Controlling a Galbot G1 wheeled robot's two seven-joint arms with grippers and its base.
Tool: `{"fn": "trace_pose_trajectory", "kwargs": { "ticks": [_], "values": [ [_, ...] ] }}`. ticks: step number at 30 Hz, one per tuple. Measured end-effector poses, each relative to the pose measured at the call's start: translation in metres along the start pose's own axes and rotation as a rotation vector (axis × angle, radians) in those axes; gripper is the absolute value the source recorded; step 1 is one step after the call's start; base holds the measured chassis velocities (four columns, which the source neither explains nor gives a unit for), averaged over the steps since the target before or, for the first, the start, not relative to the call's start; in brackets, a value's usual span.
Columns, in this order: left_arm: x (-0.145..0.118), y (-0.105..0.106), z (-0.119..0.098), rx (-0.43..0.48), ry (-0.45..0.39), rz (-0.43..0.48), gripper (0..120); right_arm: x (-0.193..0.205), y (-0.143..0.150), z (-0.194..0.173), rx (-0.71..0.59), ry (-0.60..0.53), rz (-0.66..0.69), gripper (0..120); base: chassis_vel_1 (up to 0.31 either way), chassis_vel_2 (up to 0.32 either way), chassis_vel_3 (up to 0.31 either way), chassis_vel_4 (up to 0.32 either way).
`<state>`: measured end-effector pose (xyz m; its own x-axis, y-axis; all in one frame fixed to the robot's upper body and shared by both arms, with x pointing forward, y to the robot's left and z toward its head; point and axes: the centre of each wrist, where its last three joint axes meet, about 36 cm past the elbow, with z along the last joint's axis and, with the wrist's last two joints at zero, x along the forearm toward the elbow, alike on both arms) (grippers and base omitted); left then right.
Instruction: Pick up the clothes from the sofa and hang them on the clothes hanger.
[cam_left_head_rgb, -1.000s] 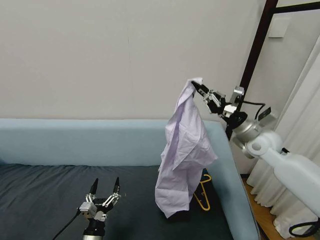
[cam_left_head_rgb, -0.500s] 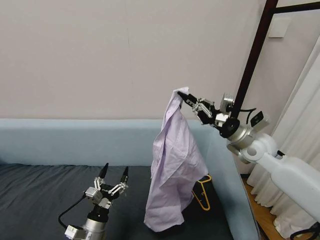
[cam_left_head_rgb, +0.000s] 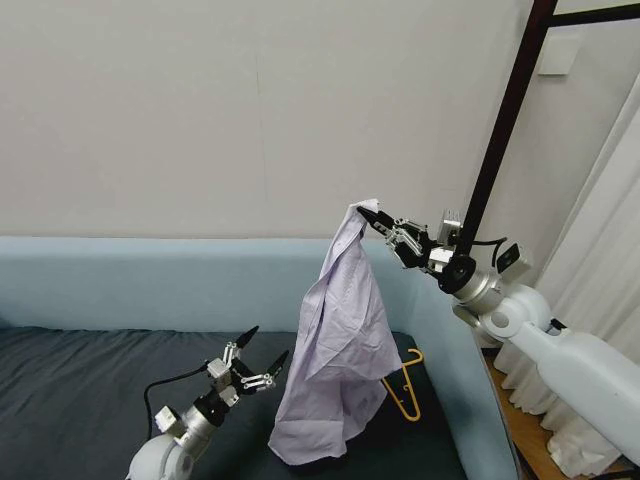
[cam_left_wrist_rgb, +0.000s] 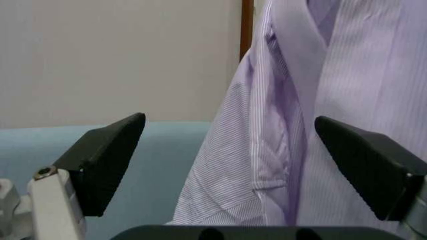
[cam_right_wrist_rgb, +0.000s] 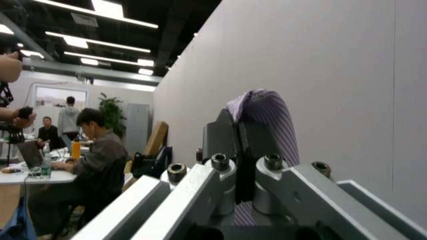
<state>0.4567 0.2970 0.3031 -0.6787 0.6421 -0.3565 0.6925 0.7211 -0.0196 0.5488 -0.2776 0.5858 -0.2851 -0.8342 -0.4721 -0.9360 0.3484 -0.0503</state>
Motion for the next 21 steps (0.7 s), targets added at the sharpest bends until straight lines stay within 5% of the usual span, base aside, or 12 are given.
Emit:
{"fn": "trace_pose_trajectory", "kwargs": {
  "ticks": [6, 21],
  "values": [
    [-0.029, 0.015, 0.028, 0.022, 0.011, 0.021, 91, -0.002, -0.005, -0.002, 0.009, -0.002, -0.005, 0, 0.000, 0.000, 0.000, 0.000],
    [-0.035, 0.020, 0.057, 0.065, 0.042, 0.126, 35, 0.001, -0.009, 0.005, 0.011, -0.003, 0.008, 0, 0.000, 0.000, 0.000, 0.000]
  ]
}}
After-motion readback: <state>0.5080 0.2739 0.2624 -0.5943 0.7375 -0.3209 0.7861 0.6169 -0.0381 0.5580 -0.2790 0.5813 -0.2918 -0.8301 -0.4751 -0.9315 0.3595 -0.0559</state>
